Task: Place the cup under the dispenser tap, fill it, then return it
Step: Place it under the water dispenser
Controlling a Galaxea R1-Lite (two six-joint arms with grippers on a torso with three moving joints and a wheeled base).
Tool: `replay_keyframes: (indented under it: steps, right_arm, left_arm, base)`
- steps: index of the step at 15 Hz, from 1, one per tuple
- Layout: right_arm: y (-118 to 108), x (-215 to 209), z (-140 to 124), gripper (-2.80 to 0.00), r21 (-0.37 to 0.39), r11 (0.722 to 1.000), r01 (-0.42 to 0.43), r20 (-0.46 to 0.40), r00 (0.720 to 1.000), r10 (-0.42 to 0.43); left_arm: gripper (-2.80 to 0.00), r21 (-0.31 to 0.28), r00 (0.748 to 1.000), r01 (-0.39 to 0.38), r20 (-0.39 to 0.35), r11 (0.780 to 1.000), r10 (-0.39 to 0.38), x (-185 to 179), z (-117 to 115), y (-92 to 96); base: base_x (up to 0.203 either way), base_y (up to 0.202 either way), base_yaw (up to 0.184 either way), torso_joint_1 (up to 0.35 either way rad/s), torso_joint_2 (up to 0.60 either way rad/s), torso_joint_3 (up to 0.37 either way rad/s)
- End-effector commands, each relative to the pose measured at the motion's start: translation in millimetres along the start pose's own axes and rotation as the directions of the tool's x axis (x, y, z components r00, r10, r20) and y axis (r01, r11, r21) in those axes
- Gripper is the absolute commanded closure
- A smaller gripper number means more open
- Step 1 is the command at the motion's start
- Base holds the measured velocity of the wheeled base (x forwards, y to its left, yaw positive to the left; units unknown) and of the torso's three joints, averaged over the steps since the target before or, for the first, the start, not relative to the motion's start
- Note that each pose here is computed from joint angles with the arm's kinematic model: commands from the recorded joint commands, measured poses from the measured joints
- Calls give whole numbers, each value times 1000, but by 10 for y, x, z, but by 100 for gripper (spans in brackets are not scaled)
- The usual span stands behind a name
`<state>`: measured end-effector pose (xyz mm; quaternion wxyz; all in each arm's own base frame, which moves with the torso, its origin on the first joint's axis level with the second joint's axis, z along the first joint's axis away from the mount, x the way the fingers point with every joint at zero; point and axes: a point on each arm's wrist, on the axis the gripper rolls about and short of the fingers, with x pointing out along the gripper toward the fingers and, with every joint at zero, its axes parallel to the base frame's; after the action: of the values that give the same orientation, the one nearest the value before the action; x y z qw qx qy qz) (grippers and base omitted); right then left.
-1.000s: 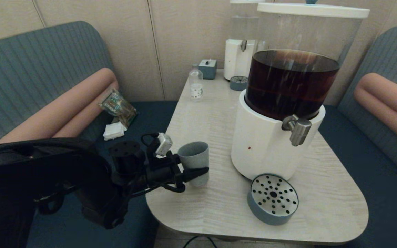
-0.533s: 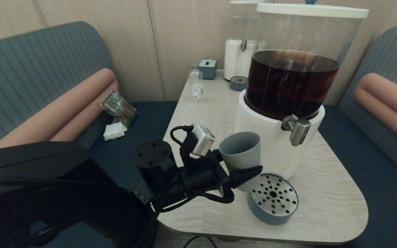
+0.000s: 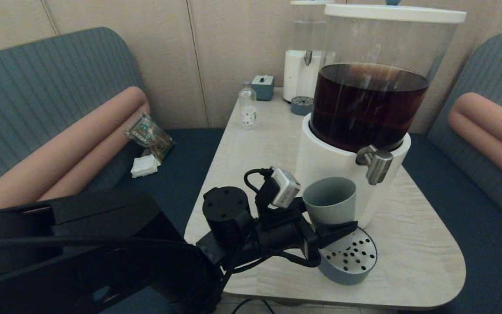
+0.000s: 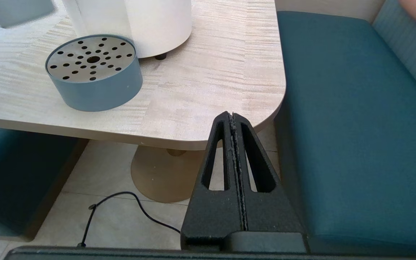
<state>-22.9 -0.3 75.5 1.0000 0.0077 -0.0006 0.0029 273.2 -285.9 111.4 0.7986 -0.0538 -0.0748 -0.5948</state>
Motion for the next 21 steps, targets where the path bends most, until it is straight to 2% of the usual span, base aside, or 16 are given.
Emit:
replay_keyframes:
  steps: [1,11,21]
  right_arm:
    - [0,1,-4,0,0,1000,0,-1,1000,0]
    - [0,0,-2,0,0,1000,0,-1,1000,0]
    - [0,-1,-1,0,2,1000,0,2,1000,0]
  left_arm:
    - [0,-2,1000,7,-3,1000,-7,78,-132,37]
    - [0,3,1000,10,-7,1000,-10,337,-595,222]
    - [0,13,1000,5,4,1000,-5,369,-614,266]
  base:
    - [0,0,0,0,0,0]
    - [0,0,0,0,0,0]
    - [0,0,0,0,0,0]
